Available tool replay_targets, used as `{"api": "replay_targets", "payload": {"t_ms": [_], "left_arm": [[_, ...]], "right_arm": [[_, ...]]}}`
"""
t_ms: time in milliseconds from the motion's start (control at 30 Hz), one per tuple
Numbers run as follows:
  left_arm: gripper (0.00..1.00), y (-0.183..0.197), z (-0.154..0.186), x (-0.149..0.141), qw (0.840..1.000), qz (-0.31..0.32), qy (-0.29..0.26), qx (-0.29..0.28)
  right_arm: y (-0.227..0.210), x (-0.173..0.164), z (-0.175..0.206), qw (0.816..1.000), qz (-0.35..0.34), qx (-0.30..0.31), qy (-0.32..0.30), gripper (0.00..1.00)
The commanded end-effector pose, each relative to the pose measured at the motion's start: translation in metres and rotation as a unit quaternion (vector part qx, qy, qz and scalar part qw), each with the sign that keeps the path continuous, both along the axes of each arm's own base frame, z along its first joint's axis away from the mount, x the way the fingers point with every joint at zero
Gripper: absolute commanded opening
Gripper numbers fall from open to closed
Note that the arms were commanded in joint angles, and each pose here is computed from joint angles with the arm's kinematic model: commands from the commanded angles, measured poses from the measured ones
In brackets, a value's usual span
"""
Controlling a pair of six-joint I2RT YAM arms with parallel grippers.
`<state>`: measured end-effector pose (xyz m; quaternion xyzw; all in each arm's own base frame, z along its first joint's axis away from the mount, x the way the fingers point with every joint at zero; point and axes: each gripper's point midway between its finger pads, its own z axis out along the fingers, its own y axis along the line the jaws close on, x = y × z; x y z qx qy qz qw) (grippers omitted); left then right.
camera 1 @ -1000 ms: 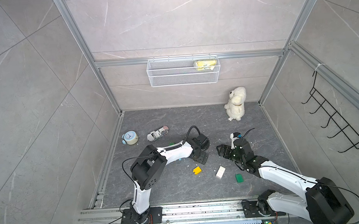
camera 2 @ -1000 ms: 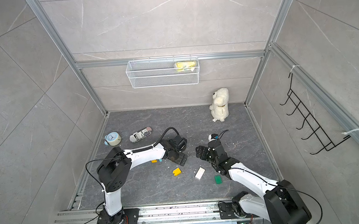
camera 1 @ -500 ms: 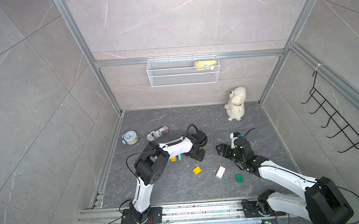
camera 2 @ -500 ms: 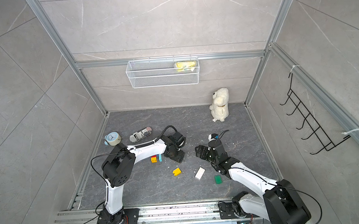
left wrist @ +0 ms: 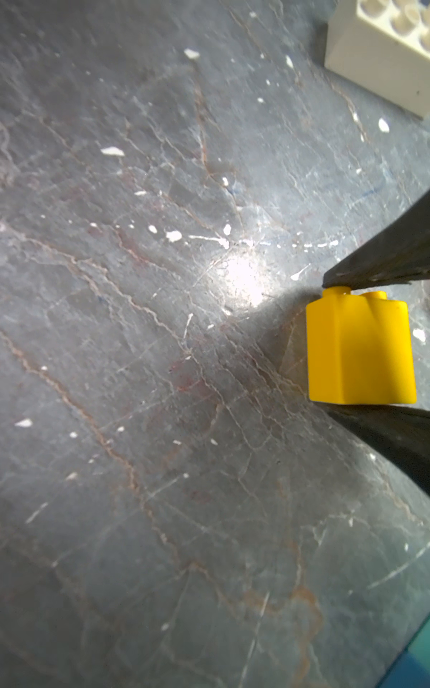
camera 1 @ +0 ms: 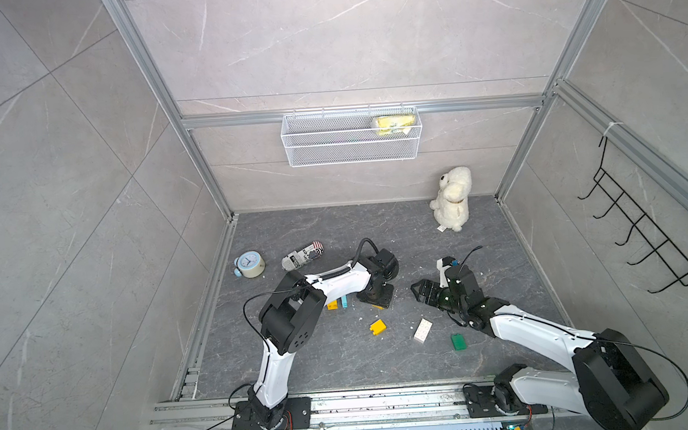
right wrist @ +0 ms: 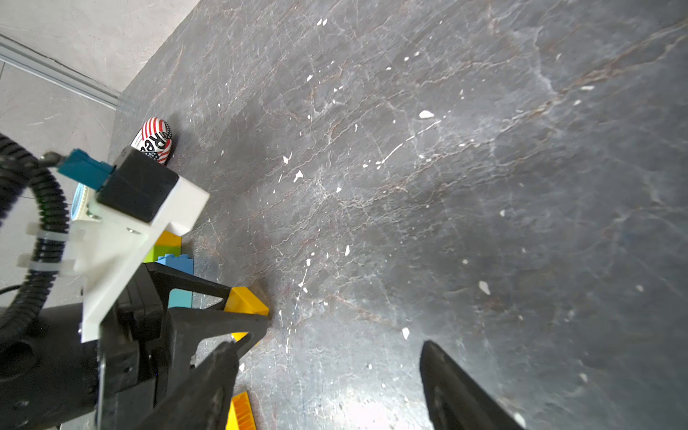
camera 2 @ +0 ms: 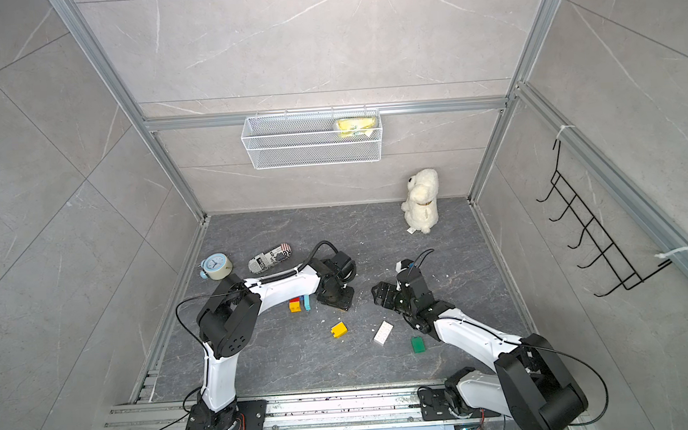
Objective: Assemble the letter h with lego
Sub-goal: Adjust the lego brick at the center of the board.
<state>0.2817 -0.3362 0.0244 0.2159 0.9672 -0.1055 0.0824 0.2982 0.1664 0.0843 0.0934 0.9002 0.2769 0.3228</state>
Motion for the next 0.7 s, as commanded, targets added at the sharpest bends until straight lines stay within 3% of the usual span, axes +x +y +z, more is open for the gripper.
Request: {"api": "replay_targets", "payload": {"t_ms": [0,200,367,467,667], "left_arm": [[0.49,-0.008,0.003,-0.009,0.999,0.02,0.034,-0.019],[0.41,-0.004,0.007,-0.007,0.999,0.04,0.031,-0.014],[0.35,-0.004,0.022,0.002,0.993,0.106,0.033,-0.048],[0.36,-0.003,0.038,0.013,0.979,0.17,0.042,-0.102],[0.37,-0.008,0.078,0.032,0.928,0.274,0.046,-0.247]], "right_arm": [[0.006,0.005,0.006,1.0,0.004,0.017,-0.005,0.79],[0.011,0.004,0.009,0.999,0.02,0.027,-0.011,0.79],[0.025,0.002,0.014,0.996,0.056,0.055,-0.028,0.79],[0.035,0.0,0.016,0.993,0.081,0.08,-0.041,0.77],[0.055,0.001,0.027,0.981,0.125,0.133,-0.069,0.64]]}}
